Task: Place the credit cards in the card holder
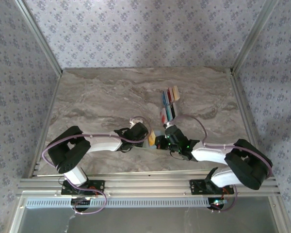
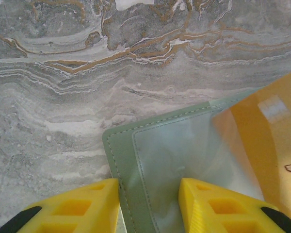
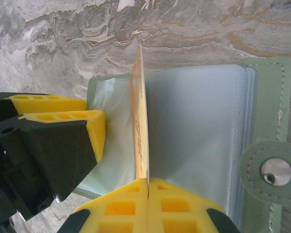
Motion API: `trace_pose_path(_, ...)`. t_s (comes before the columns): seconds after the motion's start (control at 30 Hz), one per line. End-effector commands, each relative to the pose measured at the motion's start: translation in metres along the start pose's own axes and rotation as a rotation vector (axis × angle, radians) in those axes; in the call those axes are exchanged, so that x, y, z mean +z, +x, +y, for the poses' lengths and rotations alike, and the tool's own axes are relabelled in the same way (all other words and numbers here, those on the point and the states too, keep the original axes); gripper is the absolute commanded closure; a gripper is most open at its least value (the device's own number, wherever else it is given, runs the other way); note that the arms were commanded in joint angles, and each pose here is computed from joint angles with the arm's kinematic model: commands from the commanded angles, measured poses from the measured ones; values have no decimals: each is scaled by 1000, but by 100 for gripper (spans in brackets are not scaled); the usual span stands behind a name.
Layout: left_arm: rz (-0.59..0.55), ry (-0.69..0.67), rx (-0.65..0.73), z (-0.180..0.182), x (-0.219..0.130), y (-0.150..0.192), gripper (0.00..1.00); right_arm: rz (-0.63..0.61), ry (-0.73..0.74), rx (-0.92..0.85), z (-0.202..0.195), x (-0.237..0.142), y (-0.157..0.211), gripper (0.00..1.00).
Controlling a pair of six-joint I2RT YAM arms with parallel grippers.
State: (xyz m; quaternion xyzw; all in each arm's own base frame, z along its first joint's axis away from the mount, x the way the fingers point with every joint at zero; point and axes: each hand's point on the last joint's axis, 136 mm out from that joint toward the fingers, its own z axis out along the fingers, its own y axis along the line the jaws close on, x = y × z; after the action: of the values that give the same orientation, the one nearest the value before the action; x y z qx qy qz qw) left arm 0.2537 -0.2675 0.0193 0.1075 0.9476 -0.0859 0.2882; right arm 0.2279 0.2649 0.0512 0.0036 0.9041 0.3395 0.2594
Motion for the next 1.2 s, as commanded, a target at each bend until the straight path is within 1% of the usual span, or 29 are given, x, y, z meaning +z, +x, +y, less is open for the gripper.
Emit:
trace_pose_path(0.0, 180, 18, 34, 4, 14, 55, 62, -3, 5, 34, 0, 7, 0, 100)
trace_pose_path(0.1, 178, 30, 33, 3, 11, 55, 60, 1, 14, 51, -2, 13, 2, 100)
trace_pose_path(0.23, 163, 69, 27, -1, 1, 51, 54, 25, 30, 61, -3, 21, 8, 100)
trace_pose_path(0.43, 122, 120, 12, -4, -20, 39, 49, 21, 66, 63, -8, 21, 11, 100)
trace_pose_path(0.7, 73, 171, -8, -5, -44, 26, 47, 31, 79, 40, -6, 21, 14, 100)
trace_pose_path(0.93, 29, 170, -16, 1, -60, 14, 47, 46, 72, 25, -1, 22, 16, 100)
trace_pose_path(0.97, 24, 162, -21, 3, -61, 13, 47, 48, 68, 25, 0, 22, 16, 100)
trace_pose_path(1.0, 21, 157, -25, 5, -62, 13, 50, 52, 66, 21, 0, 22, 17, 100)
trace_pose_path(1.1, 15, 163, -34, 6, -60, 9, 59, 57, 63, 14, 3, 23, 17, 100)
trace_pose_path(1.17, 22, 170, -37, 4, -56, 7, 67, 59, 63, 13, 3, 23, 18, 100)
